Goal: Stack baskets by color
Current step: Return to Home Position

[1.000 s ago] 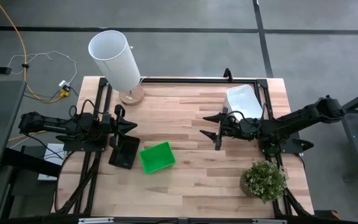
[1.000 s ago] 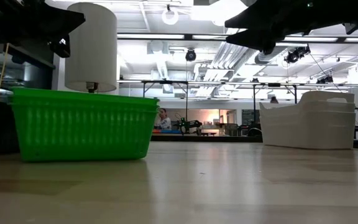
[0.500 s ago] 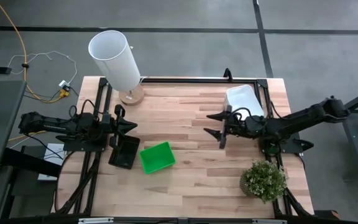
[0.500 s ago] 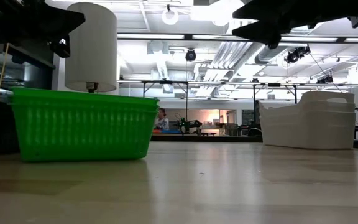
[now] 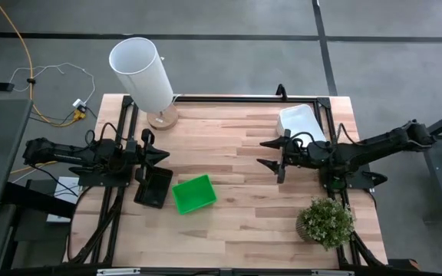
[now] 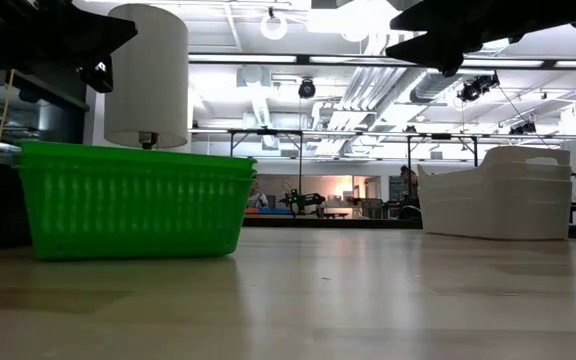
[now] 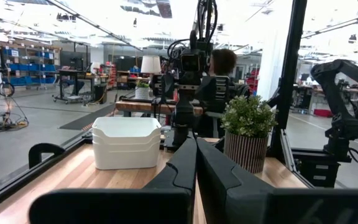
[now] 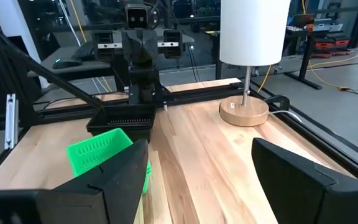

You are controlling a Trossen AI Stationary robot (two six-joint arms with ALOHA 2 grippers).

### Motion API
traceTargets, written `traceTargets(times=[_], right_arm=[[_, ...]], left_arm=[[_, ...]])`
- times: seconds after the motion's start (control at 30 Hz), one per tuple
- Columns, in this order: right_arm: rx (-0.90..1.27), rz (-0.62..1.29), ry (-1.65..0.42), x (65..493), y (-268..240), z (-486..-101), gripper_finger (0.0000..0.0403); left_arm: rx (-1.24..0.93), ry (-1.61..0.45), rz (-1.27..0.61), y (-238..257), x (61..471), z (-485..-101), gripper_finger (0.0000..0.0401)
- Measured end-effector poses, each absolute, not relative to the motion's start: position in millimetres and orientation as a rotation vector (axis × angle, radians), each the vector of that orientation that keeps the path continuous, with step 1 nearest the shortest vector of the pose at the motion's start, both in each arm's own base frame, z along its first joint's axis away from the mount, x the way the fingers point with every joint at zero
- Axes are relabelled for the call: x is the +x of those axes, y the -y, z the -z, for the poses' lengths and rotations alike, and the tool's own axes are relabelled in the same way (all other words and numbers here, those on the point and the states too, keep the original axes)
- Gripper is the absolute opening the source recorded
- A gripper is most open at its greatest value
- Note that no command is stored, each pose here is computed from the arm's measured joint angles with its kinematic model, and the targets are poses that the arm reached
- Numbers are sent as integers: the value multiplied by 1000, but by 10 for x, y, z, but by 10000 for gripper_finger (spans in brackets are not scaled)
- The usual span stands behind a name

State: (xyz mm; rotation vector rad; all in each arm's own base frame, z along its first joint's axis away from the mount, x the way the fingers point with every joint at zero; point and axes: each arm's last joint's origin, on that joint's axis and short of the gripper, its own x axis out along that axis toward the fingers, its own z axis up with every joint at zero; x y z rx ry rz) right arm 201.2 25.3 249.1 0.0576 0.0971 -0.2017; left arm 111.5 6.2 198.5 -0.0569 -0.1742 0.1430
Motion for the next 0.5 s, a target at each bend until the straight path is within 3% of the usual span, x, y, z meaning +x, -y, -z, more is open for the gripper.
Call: traceTargets(times=[0.23, 0.5], right_arm=[[40, 202, -100, 1741, -204, -2617, 267], [65, 236, -41, 1330, -121, -2767, 224]], left_arm=[[-58, 175, -154, -66, 1114, -1985, 0], [-59, 175, -156, -66, 1114, -1985, 0]])
